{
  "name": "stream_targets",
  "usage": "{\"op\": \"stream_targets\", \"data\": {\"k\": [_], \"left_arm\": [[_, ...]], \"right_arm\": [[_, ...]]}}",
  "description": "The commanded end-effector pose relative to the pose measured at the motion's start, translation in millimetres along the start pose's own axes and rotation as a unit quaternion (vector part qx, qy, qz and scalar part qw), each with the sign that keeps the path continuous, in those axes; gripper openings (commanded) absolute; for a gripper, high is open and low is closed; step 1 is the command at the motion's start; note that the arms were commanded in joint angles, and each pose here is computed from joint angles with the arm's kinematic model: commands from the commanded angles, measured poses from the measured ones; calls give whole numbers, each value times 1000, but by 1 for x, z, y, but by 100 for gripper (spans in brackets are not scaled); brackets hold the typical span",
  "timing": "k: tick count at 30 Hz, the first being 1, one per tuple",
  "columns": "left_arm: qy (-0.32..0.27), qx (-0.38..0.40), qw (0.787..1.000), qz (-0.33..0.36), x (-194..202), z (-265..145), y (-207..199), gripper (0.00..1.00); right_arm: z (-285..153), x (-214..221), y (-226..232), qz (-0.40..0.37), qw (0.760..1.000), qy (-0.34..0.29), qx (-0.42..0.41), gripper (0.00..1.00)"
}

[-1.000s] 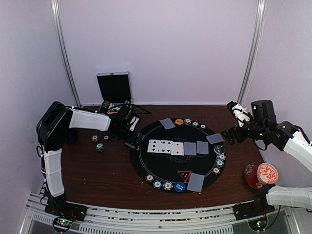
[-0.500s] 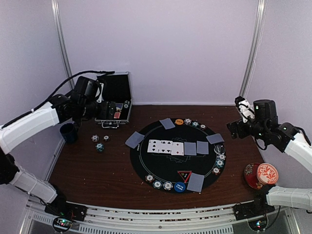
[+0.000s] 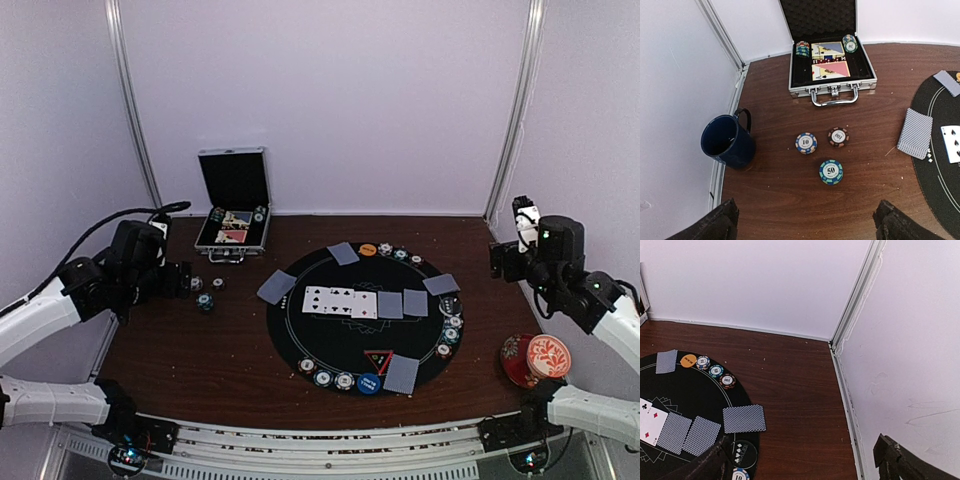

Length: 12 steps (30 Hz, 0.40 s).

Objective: Distribute texas hold em gaming equipment
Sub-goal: Reset both arms

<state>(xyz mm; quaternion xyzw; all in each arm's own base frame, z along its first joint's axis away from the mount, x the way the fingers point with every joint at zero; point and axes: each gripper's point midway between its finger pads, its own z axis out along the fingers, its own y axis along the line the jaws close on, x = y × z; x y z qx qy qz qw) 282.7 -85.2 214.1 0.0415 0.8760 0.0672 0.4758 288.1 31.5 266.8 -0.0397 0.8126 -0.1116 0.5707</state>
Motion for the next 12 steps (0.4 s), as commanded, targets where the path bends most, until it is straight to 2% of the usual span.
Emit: {"op": "stream_targets", "data": {"k": [1,12], "left_arm": [[-64,37,997,-23,-19,-11,-5,98],[-60,34,997,-23,-19,-11,-4,98]], "right_arm": [[-7,-6,-10,18,999,-31,18,100],[-12,-8,-13,27,999,-43,19,100]]}}
